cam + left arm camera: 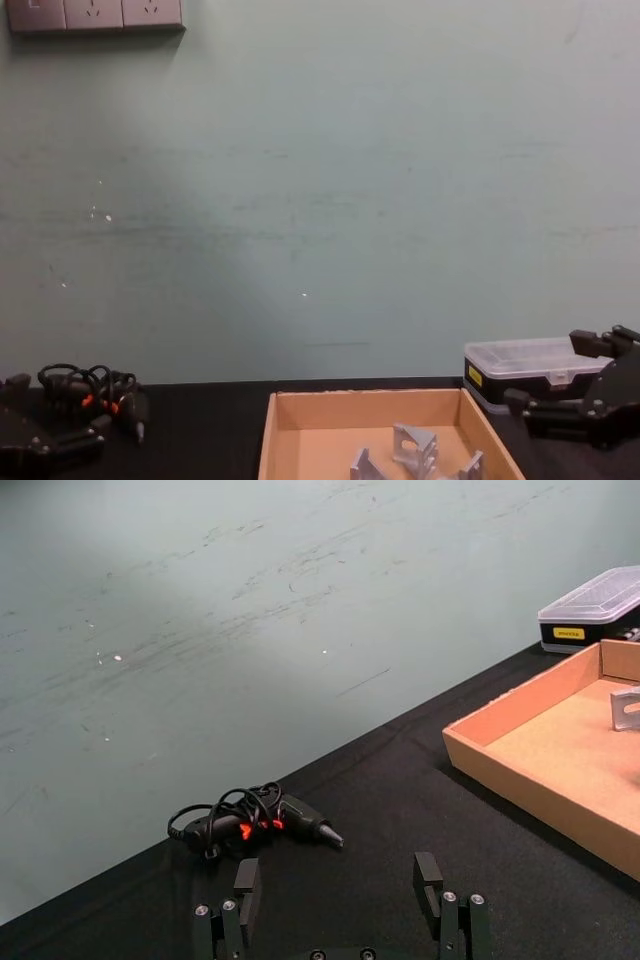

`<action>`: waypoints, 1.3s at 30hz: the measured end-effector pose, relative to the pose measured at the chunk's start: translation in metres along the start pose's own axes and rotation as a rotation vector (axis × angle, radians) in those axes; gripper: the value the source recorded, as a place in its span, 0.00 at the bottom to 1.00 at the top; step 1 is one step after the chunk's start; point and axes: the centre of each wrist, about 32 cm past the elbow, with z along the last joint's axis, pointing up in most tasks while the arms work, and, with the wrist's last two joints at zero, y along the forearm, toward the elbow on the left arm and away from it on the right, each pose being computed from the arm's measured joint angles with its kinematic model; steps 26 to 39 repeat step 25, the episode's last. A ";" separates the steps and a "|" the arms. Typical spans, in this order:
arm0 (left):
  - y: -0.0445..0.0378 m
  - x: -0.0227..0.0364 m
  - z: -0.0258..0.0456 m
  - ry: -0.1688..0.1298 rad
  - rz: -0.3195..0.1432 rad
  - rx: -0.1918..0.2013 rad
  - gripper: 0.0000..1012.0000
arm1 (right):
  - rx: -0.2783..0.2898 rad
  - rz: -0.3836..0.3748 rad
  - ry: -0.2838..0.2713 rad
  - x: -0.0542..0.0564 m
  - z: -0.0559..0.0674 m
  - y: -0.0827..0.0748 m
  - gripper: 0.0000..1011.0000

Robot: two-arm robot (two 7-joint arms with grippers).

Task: Use one hand to pick up the angle iron from the table and place it into the box.

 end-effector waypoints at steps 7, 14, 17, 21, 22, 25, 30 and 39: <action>0.0000 0.0000 0.0000 0.000 0.000 0.000 0.99 | 0.001 0.001 0.000 0.000 0.001 0.001 0.99; 0.0000 0.0000 0.0000 0.000 0.000 0.000 0.99 | 0.000 0.003 0.003 0.001 0.001 0.001 0.99; 0.0000 0.0000 0.0000 0.000 0.000 0.000 0.99 | -0.001 0.003 0.003 0.001 0.001 0.001 0.99; 0.0000 0.0000 0.0000 0.000 0.000 0.000 0.99 | -0.002 0.004 0.004 0.001 0.002 0.001 0.99; 0.0000 0.0000 0.0000 0.000 0.000 0.000 0.99 | -0.002 0.004 0.004 0.001 0.002 0.001 0.99; 0.0000 0.0000 0.0000 0.000 0.000 0.000 0.99 | -0.002 0.004 0.004 0.001 0.002 0.001 0.99; 0.0000 0.0000 0.0000 0.000 0.000 0.000 0.99 | -0.002 0.004 0.004 0.001 0.002 0.001 0.99; 0.0000 0.0000 0.0000 0.000 0.000 0.000 0.99 | -0.002 0.004 0.004 0.001 0.002 0.001 0.99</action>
